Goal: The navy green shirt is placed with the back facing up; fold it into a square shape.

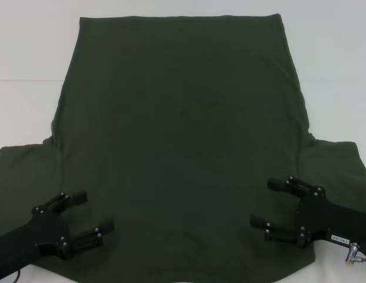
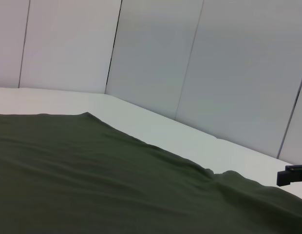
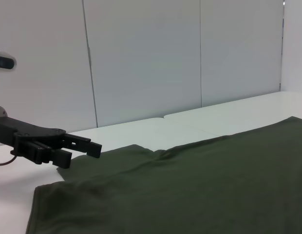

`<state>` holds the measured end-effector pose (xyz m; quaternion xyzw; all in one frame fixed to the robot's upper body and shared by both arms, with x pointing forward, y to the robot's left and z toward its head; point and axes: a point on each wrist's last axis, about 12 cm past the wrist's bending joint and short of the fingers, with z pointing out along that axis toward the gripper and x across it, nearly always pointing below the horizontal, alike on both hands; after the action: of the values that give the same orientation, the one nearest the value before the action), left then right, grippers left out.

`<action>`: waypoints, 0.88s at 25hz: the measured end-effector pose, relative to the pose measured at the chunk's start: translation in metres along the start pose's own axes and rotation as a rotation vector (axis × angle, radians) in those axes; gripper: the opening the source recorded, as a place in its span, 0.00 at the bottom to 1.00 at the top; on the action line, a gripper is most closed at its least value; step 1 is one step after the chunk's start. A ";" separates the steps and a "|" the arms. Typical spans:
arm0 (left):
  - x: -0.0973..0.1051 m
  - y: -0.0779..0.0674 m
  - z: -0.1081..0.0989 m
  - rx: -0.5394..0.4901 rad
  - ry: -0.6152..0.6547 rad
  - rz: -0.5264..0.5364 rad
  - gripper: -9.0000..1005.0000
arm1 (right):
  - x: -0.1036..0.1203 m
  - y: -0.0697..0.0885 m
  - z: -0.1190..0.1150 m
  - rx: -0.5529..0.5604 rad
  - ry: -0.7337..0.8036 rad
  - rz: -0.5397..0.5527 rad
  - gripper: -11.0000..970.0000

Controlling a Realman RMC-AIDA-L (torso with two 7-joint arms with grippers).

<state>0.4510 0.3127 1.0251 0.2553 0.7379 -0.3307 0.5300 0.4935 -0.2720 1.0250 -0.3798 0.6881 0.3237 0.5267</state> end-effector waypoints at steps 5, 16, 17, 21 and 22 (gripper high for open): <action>0.000 0.000 0.000 0.000 0.000 0.000 0.94 | 0.000 0.000 0.000 0.000 0.000 0.000 0.96; -0.006 0.007 -0.004 -0.029 -0.018 -0.163 0.94 | 0.000 0.000 0.000 -0.001 -0.001 0.001 0.96; -0.008 0.010 -0.006 -0.031 -0.014 -0.212 0.94 | 0.000 0.000 0.000 -0.001 -0.001 0.001 0.96; -0.027 0.031 -0.017 -0.021 0.058 -0.466 0.94 | 0.000 0.000 0.001 -0.003 -0.002 0.001 0.96; -0.032 0.035 -0.019 -0.017 0.076 -0.514 0.94 | 0.000 0.000 0.001 -0.003 -0.003 0.001 0.96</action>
<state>0.4746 0.3492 1.0519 0.0670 0.8008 -0.4384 0.4025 0.4937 -0.2712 1.0253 -0.3801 0.6870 0.3255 0.5269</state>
